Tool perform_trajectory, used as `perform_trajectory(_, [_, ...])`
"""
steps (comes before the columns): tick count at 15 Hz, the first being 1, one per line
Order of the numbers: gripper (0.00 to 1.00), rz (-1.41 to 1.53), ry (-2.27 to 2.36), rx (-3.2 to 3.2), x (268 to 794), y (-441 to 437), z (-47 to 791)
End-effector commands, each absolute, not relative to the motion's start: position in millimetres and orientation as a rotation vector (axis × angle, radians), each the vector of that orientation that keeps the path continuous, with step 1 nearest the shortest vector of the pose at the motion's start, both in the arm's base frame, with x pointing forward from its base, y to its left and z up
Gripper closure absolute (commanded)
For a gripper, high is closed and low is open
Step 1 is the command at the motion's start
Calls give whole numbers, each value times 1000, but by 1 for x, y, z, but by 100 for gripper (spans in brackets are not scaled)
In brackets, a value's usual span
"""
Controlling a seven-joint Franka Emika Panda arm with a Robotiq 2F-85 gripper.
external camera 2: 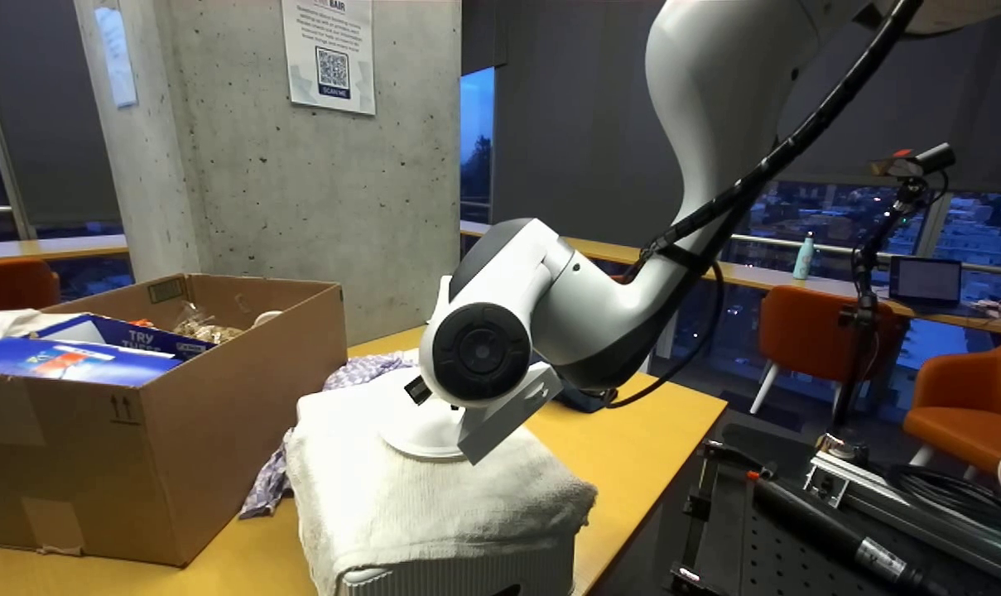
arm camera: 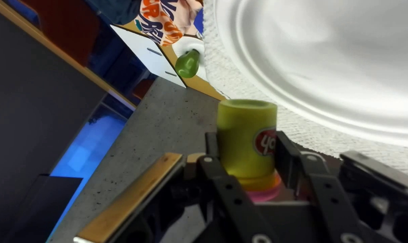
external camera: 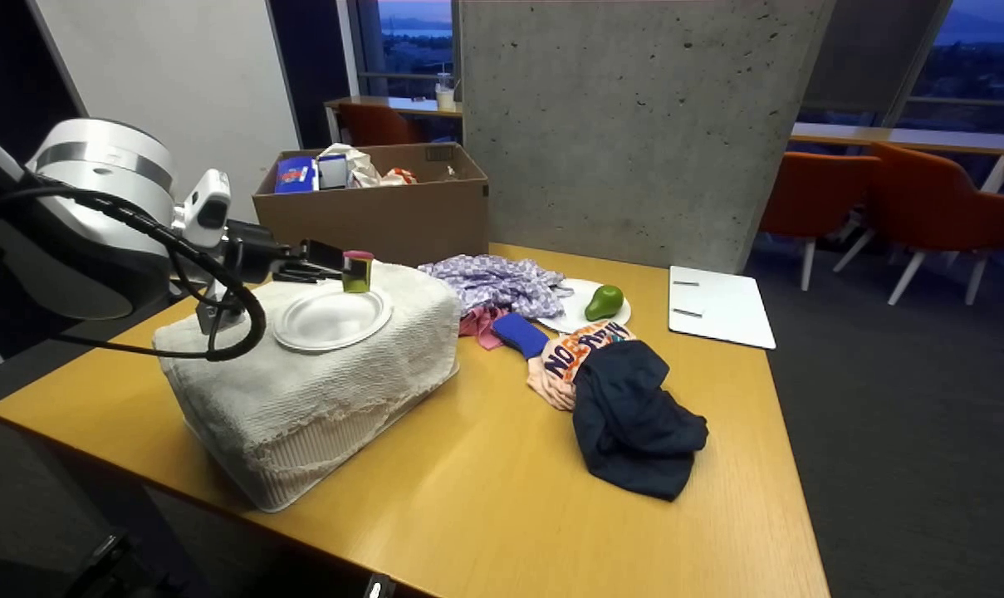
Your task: Flip over the bottle
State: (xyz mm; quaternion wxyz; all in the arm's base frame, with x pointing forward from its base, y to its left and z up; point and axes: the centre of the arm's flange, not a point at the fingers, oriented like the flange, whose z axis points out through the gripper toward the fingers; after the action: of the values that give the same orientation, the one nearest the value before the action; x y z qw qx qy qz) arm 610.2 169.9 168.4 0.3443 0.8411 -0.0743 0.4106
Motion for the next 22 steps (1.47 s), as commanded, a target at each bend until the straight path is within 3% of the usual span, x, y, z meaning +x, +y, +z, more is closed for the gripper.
perform_trajectory(1, [82,1161,-268,2108,622,171,165])
perform_trajectory(13, [82,1293,-283,2008,630,206,123])
perform_trajectory(14, [69,1294,-286,2003,631,206,122])
perform_trajectory(16, [30,1293,-288,1999,633,206,124])
perform_trajectory(18, [25,1291,-288,2000,632,208,123])
perform_trajectory(22, [1,1280,-293,2003,632,207,120])
